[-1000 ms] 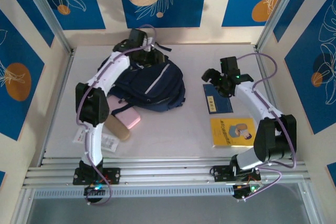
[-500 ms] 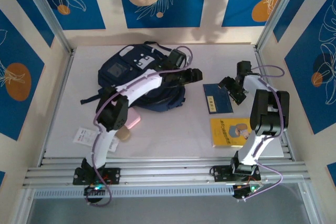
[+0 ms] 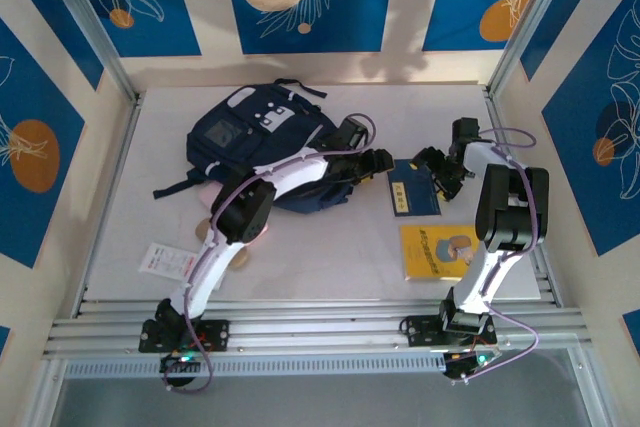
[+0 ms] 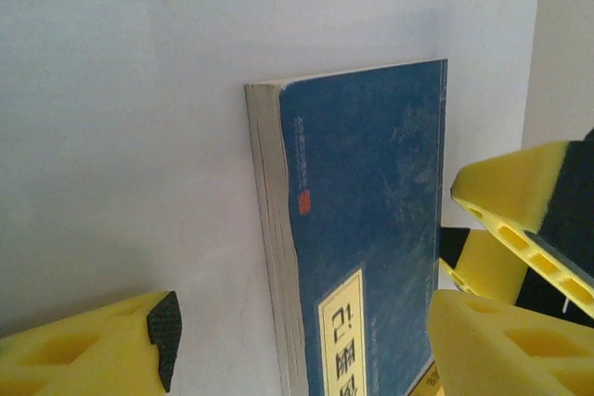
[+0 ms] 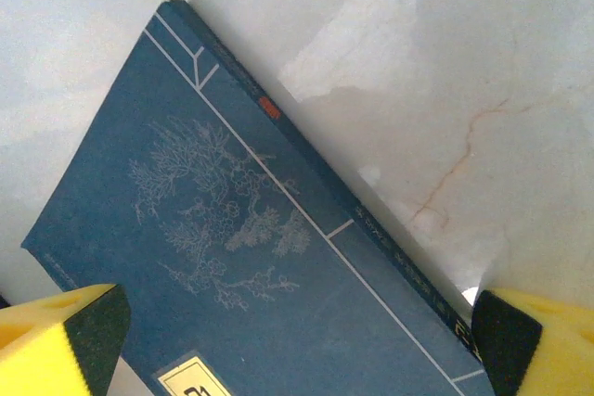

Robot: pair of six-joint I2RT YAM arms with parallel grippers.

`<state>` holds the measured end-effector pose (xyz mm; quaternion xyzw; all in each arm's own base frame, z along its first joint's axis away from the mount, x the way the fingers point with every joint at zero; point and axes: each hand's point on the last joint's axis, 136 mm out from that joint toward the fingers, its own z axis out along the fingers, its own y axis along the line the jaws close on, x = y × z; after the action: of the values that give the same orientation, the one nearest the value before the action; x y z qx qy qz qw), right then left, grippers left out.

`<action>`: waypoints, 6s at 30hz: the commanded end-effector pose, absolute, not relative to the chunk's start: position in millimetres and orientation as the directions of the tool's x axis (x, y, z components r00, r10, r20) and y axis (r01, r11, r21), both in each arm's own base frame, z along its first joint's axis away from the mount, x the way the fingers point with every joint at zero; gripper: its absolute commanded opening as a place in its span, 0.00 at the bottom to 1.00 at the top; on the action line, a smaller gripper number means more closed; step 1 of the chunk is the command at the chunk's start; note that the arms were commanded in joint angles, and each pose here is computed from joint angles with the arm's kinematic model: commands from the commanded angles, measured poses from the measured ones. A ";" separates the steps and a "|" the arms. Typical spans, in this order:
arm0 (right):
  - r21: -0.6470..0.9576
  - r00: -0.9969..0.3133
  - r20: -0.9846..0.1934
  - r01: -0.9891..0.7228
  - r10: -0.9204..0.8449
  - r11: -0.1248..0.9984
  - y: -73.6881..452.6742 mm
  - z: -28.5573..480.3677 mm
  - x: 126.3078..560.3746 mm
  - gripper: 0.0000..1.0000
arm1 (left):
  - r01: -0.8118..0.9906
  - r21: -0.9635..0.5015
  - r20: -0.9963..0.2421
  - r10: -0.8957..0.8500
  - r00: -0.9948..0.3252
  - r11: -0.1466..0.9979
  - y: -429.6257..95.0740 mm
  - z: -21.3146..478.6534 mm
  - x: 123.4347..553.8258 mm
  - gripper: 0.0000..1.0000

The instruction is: Pack the student bag

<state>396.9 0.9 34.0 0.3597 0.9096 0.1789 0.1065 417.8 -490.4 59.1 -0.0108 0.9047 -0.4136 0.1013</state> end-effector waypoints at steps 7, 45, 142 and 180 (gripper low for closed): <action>0.531 -0.752 0.124 0.601 0.647 0.597 56.3 21.4 375.3 0.96 | 0.019 -0.765 -0.081 -0.067 -0.994 0.644 -508.0 41.2 400.8 0.69; 0.602 -0.736 0.158 0.600 0.659 0.527 62.9 33.5 373.4 0.92 | 0.116 -0.893 -0.116 0.028 -0.993 0.434 -546.0 115.7 381.7 0.22; 0.948 -0.702 -0.310 -0.173 0.642 0.268 190.9 333.1 246.8 0.00 | 0.078 -0.958 -0.228 -0.564 -0.794 0.277 -325.4 308.3 325.5 0.72; 0.966 -0.812 -0.251 -0.178 0.526 0.187 221.5 310.6 217.2 0.00 | 0.179 -0.970 -0.240 -0.556 -0.796 0.163 -347.6 339.6 324.7 0.32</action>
<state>226.2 218.3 309.0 0.1373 0.7215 0.6164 0.2838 318.2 -347.1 318.9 -0.1382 0.7373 -0.6057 0.2654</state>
